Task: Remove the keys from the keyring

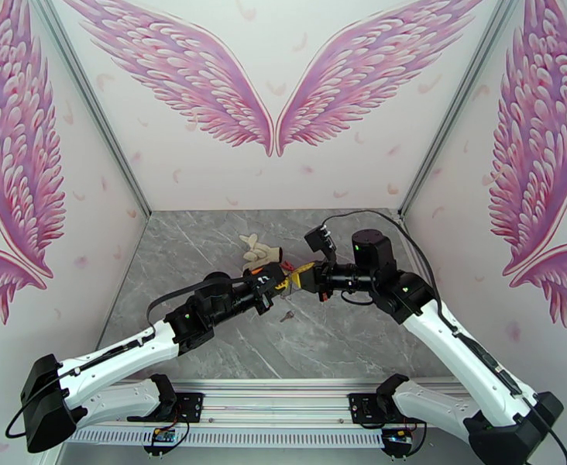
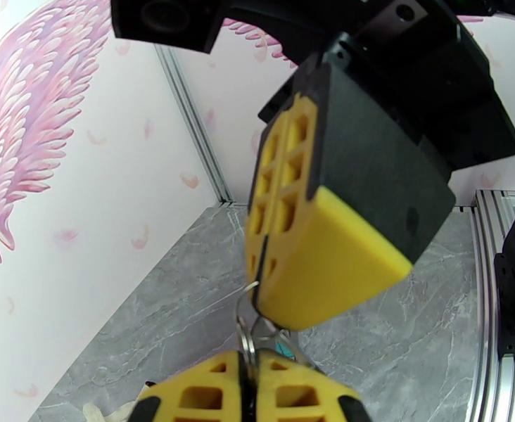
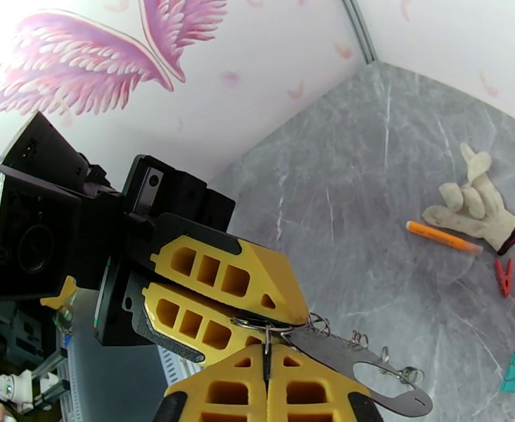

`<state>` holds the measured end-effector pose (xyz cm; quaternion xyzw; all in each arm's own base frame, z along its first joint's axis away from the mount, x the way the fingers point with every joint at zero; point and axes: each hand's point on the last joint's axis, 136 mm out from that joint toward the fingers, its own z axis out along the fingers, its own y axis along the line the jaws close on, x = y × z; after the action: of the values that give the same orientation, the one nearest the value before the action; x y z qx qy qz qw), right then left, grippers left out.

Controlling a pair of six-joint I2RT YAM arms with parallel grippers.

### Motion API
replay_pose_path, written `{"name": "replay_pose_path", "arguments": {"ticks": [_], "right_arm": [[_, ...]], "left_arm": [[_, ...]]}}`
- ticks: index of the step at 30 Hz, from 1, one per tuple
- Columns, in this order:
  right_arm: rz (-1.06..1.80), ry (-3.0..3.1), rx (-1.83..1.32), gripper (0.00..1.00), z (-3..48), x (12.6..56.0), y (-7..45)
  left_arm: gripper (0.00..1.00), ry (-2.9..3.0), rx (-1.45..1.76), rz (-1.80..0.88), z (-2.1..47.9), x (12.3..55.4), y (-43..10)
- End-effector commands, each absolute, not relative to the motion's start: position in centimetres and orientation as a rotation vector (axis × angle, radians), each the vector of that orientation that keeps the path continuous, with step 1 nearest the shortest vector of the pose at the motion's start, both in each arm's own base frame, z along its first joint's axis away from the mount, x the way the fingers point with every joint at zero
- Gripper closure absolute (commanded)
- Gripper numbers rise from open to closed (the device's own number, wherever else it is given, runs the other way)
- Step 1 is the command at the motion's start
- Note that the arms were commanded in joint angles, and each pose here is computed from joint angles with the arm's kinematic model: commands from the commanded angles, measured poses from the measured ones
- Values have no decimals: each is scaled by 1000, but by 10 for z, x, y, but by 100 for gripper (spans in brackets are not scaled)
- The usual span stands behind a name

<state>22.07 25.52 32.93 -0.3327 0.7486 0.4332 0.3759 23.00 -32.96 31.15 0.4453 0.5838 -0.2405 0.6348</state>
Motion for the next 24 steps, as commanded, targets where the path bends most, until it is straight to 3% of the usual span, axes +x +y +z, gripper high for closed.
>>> {"name": "replay_pose_path", "arguments": {"ticks": [1,24], "right_arm": [[1092,1871,-930,100,326,206,254],[858,1787,-1245,100,300,174,263]], "left_arm": [[94,1313,871,-524,344,246,-311],[96,1375,767,-555,357,261,-301]]}}
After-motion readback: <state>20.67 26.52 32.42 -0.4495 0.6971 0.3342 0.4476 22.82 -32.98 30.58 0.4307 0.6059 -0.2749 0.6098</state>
